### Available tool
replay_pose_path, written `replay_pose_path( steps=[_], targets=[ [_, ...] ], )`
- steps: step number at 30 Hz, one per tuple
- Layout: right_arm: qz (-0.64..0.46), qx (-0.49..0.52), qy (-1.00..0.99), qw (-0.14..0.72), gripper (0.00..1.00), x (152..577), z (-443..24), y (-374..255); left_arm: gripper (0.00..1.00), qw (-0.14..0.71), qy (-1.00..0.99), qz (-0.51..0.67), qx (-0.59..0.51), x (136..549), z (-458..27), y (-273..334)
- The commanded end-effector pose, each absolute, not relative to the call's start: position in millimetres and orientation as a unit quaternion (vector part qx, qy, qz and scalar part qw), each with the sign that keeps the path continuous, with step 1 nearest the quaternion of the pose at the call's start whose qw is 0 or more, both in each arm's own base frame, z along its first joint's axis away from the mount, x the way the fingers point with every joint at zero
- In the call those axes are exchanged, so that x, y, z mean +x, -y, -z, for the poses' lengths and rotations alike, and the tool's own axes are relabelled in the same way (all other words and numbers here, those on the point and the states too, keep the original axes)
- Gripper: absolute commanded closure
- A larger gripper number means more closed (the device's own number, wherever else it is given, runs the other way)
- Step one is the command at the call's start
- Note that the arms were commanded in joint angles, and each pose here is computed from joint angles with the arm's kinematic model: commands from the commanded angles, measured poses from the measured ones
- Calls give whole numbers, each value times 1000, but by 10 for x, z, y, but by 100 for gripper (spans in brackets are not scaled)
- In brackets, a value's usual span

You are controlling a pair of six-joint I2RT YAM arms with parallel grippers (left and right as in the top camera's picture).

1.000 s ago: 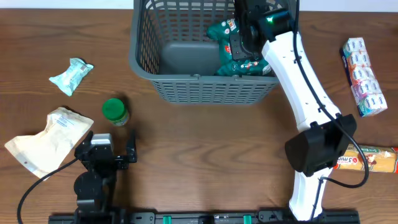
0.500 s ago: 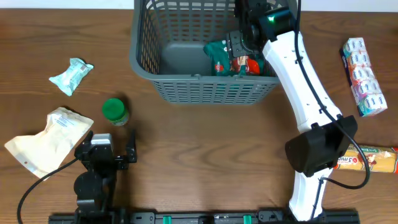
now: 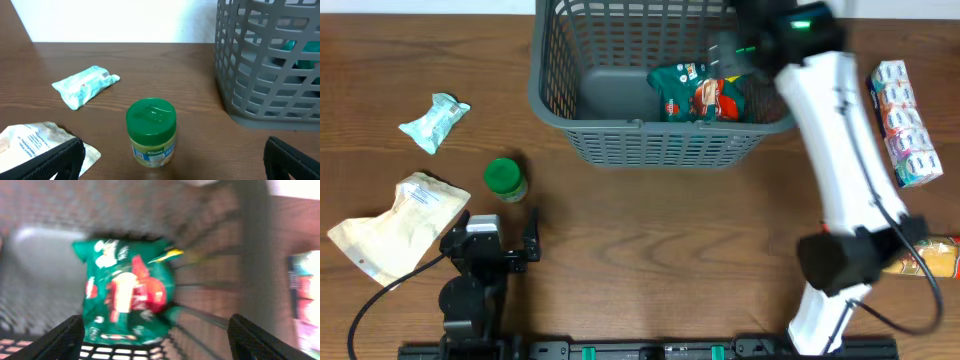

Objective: Pack container
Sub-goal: 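Move the right gripper back to the Kleenex tissue multipack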

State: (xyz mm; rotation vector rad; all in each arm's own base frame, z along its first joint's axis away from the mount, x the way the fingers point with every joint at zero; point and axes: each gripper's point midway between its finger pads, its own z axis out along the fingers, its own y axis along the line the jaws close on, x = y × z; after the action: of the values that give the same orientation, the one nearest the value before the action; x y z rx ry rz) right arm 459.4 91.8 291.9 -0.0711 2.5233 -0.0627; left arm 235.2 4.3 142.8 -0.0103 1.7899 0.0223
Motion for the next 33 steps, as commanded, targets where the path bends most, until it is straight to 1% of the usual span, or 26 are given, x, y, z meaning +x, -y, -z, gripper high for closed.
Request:
replay_pose_path(
  steps=[1,3,6,10,15,24,33],
  targets=[
    [56,30,-927,371,22,4349,-3614,-326,1,616,-787,-11,-11,2352,-1313,-60],
    [90,63,-922,371,20,4191,-3733,61,1,616,-787,-11,-11,2352,-1313,-60],
    [129,72,-924,352,17,3998,-3770,515,1,616,-788,-11,-11,2351,-1312,-60],
    [163,94,-932,309,15,3807,-3664,1020,1,616,-787,-11,-11,2352,-1313,-60],
    [178,134,-937,268,14,3701,-3475,1477,1,616,-787,-11,-11,2352,-1313,-60],
    [147,158,-957,195,14,3772,-2891,2023,1,616,-787,-11,-11,2352,-1313,-60],
    [94,146,-978,113,15,3966,-2043,2289,1,616,-787,-11,-11,2352,-1313,-60]
  ],
)
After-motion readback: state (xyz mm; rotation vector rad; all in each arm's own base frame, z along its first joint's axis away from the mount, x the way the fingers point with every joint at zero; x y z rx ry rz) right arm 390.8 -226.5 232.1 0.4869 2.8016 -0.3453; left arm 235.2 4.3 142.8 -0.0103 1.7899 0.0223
